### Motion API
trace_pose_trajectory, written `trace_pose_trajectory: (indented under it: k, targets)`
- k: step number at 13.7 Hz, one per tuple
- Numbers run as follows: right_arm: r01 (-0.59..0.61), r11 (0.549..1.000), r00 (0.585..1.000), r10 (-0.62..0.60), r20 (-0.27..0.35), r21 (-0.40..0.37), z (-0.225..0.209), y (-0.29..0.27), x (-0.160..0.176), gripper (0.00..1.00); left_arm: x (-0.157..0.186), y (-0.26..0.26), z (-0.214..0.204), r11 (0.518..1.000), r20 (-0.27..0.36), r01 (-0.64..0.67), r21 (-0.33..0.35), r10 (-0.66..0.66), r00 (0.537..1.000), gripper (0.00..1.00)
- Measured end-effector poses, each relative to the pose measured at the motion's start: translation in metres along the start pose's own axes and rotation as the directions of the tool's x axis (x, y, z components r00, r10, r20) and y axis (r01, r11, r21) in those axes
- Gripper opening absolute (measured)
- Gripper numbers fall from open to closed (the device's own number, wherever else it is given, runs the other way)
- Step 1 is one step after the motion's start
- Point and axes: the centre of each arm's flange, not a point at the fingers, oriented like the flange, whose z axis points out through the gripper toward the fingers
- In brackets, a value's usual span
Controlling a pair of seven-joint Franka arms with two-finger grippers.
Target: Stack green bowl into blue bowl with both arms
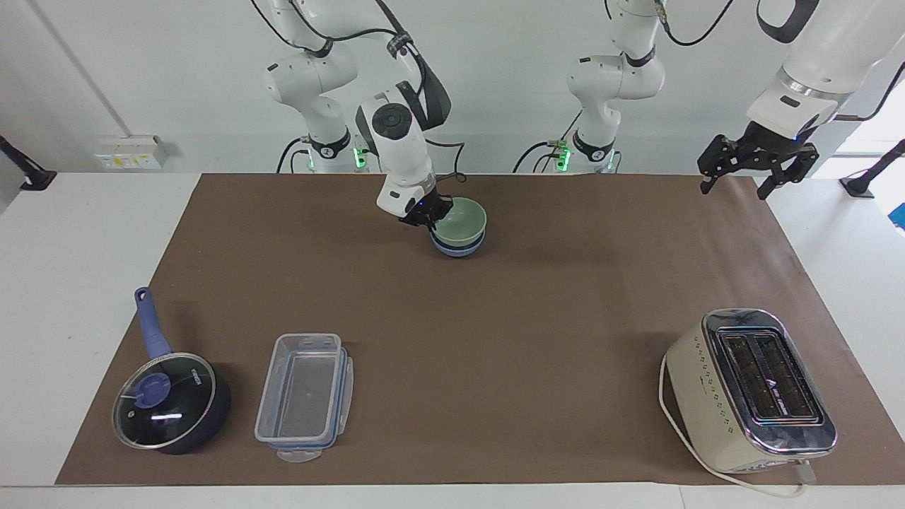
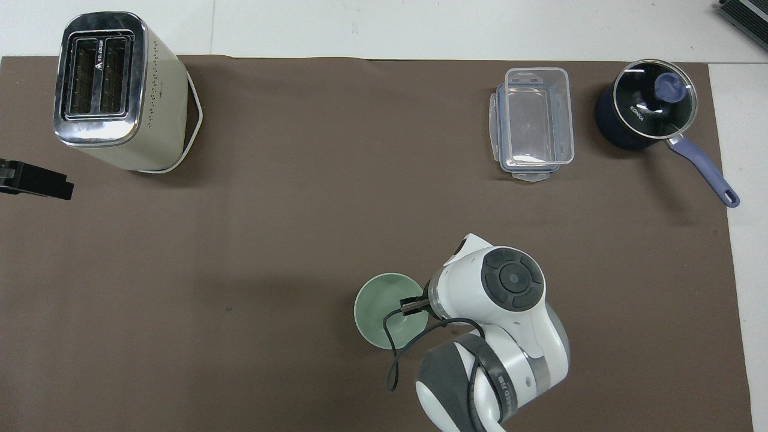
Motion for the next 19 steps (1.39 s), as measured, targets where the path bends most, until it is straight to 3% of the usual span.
trace_pose_trajectory:
  k: [8, 13, 16, 17, 19]
  targets:
    - [0.002, 1.000, 1.000, -0.002, -0.002, -0.006, 0.014, -0.001, 0.001, 0.05, 0.000, 0.000, 0.000, 1.000, 0.000, 0.000, 0.000, 0.000, 1.000, 1.00]
    - [0.008, 1.000, 1.000, -0.008, -0.006, 0.000, 0.003, -0.005, 0.004, 0.59, 0.000, 0.000, 0.000, 1.000, 0.000, 0.000, 0.000, 0.000, 1.000, 1.00]
    - [0.001, 1.000, 1.000, -0.001, -0.007, 0.010, -0.046, -0.001, 0.012, 0.94, 0.000, 0.000, 0.000, 1.000, 0.000, 0.000, 0.000, 0.000, 1.000, 1.00]
    - [-0.013, 1.000, 1.000, 0.013, -0.026, 0.006, -0.070, 0.012, 0.016, 1.00, 0.000, 0.000, 0.000, 1.000, 0.000, 0.000, 0.000, 0.000, 1.000, 1.00]
    - [-0.051, 0.999, 0.997, 0.050, -0.065, -0.016, -0.111, 0.044, 0.022, 1.00, 0.000, 0.000, 0.000, 1.000, 0.000, 0.000, 0.000, 0.000, 1.000, 1.00]
